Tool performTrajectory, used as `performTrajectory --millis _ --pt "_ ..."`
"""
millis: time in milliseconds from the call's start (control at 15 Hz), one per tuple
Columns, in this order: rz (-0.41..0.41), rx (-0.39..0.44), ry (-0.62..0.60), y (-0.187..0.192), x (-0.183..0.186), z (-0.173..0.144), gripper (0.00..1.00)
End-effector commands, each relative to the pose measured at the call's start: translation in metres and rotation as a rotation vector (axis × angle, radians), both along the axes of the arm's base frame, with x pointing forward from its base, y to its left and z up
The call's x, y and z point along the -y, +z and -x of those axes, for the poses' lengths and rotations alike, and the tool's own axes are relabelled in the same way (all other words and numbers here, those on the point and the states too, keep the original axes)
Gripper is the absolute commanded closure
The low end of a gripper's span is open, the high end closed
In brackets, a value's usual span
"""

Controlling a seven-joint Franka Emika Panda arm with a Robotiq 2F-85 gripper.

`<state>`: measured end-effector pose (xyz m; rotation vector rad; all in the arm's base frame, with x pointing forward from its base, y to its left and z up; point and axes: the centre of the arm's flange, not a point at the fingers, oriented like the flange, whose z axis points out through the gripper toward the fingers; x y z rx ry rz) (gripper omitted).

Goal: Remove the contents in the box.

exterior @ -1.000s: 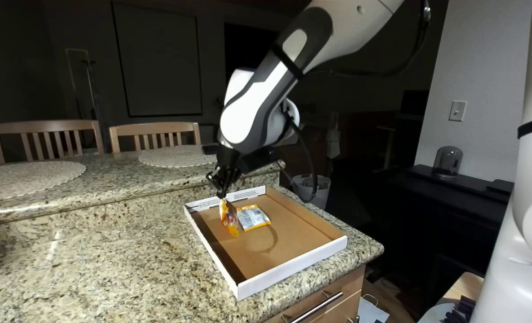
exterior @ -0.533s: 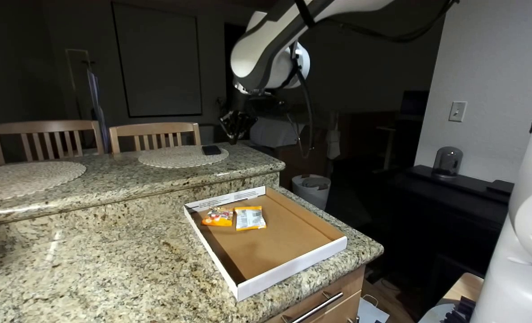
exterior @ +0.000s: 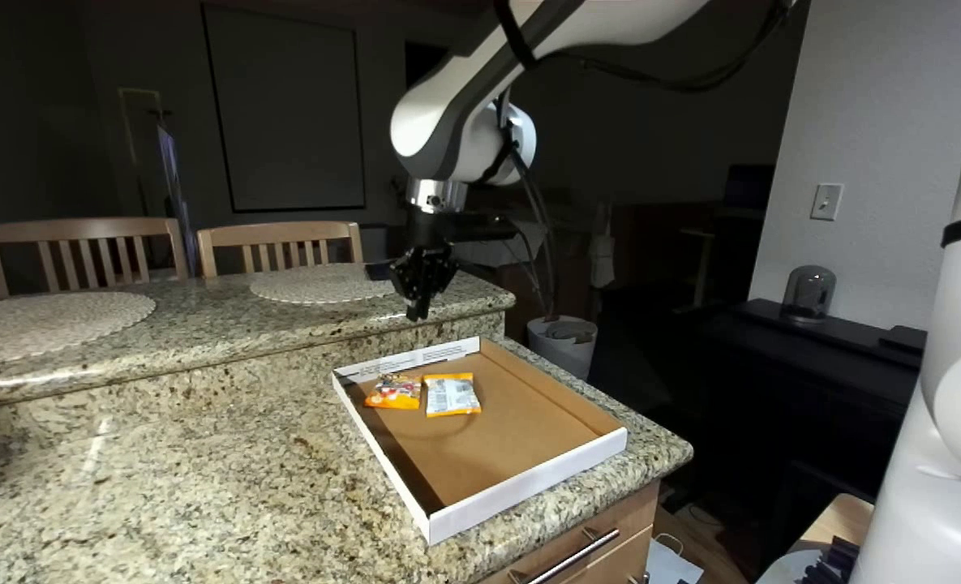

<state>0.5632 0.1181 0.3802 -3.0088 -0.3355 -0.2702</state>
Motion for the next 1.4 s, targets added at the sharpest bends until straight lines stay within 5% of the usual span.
performTrajectory --millis 0,467,533,800,1333 --pt "-0.049 -0.130 0.004 -0.035 -0.014 -0.007 0.50" --pt "-0.315 -0.218 -0.277 -0.067 -0.022 -0.032 0.05" --pt "-0.258 -0.204 -0.195 -0.068 -0.024 -0.025 0.25" --pt "-0.285 -0.223 -0.273 -0.074 -0.023 -0.032 0.01" --pt "-0.254 -0.401 -0.703 -0.138 -0.008 -0.066 0.00"
